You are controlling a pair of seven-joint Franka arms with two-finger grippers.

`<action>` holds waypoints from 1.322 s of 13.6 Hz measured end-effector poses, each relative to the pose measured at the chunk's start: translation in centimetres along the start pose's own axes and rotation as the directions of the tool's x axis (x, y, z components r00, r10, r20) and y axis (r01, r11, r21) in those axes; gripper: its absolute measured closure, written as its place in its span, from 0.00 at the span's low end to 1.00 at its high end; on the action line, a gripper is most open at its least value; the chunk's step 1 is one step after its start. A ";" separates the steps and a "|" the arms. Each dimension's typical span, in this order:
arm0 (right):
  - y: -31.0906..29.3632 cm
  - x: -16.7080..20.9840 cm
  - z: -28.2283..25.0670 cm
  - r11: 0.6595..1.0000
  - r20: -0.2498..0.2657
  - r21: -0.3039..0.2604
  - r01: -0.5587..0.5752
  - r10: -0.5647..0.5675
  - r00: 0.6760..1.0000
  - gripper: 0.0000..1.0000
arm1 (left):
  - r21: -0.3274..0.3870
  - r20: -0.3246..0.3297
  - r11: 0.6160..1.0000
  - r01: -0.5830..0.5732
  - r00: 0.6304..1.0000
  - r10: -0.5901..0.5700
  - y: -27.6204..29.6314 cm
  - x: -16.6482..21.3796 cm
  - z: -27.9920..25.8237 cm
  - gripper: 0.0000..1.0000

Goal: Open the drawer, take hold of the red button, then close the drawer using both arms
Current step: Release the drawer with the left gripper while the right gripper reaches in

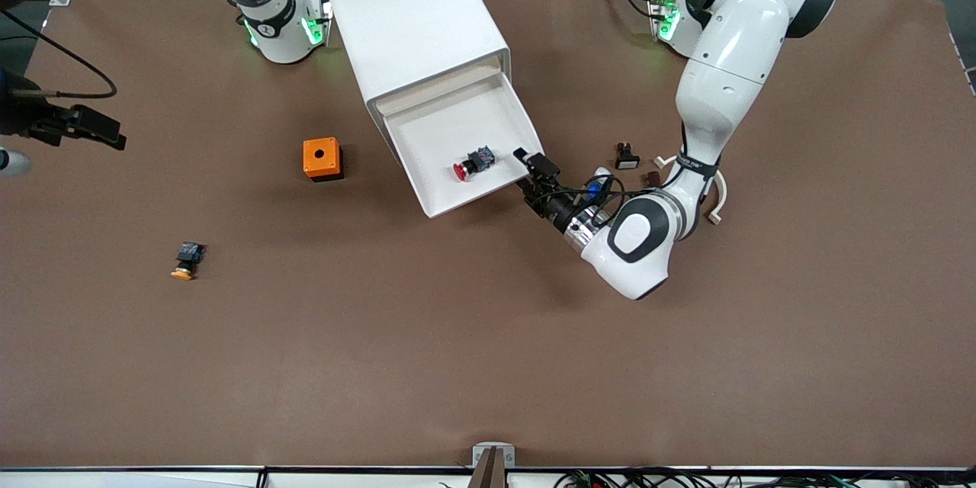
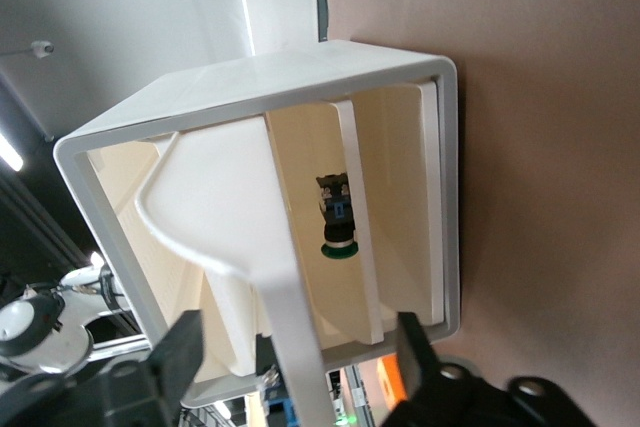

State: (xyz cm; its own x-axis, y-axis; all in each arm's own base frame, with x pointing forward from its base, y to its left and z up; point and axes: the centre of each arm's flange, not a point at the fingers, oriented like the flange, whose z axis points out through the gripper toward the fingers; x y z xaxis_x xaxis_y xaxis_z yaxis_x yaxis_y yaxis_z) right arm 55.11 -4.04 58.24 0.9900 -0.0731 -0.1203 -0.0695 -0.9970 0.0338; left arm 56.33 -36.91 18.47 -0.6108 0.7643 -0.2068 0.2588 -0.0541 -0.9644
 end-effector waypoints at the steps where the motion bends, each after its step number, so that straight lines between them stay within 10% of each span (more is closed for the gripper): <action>1: 0.1 0.8 0.7 1.000 0.000 -0.004 -0.001 0.001 1.000 0.00 | -0.008 0.003 0.999 -0.032 0.999 0.032 -0.4 -0.4 -0.4 0.00; 10: -6.4 1.4 1.8 0.944 0.043 0.035 -0.328 0.326 0.944 0.00 | -0.127 -0.031 0.904 -0.409 0.912 0.408 -2.9 -0.5 -7.5 0.00; 18: -32.7 -5.5 5.2 0.785 0.020 0.119 -0.608 0.611 0.792 0.00 | -0.158 -0.413 0.564 -0.810 0.573 0.708 -4.3 -0.4 -10.3 0.00</action>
State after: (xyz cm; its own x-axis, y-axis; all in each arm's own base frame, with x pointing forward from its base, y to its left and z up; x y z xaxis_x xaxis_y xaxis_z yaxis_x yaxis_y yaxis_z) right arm 51.27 28.79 52.59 0.7389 -0.6672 -0.0940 -0.6714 -0.7409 -0.0185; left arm 63.15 -30.34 24.40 0.1416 0.6651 -0.7332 0.7592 -0.5483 -0.3507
